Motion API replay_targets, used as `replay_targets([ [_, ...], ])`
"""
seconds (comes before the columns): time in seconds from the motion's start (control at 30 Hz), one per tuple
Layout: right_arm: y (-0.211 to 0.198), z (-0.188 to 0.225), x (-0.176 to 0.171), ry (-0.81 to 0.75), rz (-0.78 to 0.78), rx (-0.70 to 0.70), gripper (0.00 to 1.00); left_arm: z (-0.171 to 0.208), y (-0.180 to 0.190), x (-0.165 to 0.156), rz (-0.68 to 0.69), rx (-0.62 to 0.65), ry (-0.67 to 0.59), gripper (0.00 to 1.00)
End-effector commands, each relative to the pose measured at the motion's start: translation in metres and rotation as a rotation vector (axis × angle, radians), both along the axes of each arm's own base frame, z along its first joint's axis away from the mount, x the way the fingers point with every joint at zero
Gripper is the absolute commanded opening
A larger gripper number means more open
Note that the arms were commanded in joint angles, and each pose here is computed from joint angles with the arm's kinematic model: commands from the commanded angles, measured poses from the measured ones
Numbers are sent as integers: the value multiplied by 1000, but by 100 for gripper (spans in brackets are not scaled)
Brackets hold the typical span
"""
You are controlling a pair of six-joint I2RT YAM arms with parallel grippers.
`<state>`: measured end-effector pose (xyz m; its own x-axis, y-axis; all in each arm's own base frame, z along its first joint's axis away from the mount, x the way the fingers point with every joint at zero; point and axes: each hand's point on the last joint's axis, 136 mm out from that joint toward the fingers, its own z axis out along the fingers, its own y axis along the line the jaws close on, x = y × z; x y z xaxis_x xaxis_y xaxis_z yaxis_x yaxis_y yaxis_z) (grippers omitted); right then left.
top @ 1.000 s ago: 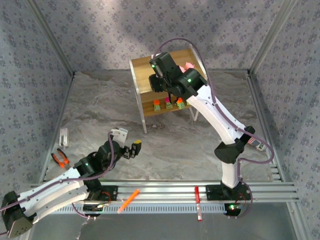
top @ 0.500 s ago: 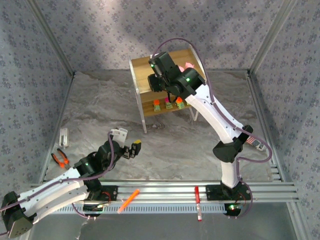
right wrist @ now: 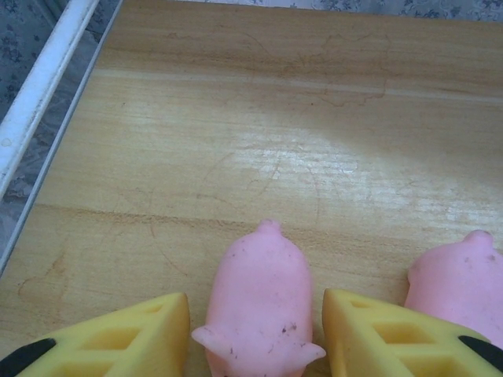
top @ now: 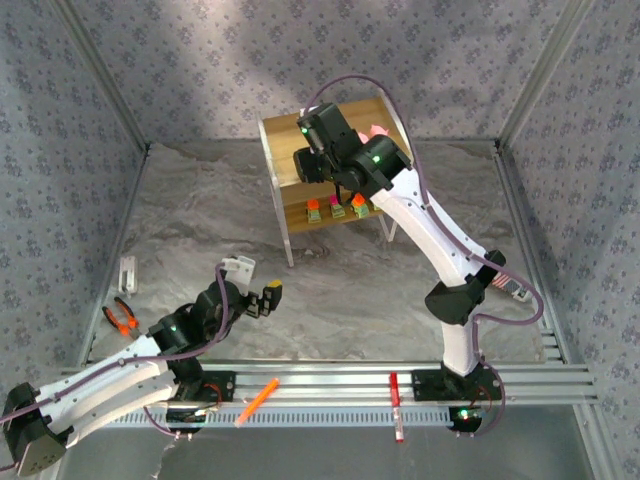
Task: Place and organize the plastic toys onto the shelf
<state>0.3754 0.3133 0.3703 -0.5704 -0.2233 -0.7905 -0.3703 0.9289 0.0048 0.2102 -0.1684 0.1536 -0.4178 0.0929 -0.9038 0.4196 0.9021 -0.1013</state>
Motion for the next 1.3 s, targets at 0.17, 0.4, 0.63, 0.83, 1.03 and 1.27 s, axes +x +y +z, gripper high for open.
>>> replay_targets([
  [0.17, -5, 11, -6, -15, 9, -8, 51, 4, -1, 0, -2, -24, 0, 90],
  [0.4, -8, 17, -10, -28, 5, -9, 54, 4, -1, 0, -4, -22, -1, 90],
  [0.63, -13, 24, -14, -42, 1, -6, 57, 4, -1, 0, -2, -22, -1, 90],
  [0.83, -17, 32, -19, -60, -3, -7, 58, 4, -1, 0, -3, -20, -1, 90],
  [1.03, -24, 40, -24, -78, -11, -8, 59, 4, -1, 0, -2, -19, -1, 90],
  [1.27, -33, 45, -32, -92, -21, -16, 60, 4, 0, 1, 2, -18, -3, 90],
])
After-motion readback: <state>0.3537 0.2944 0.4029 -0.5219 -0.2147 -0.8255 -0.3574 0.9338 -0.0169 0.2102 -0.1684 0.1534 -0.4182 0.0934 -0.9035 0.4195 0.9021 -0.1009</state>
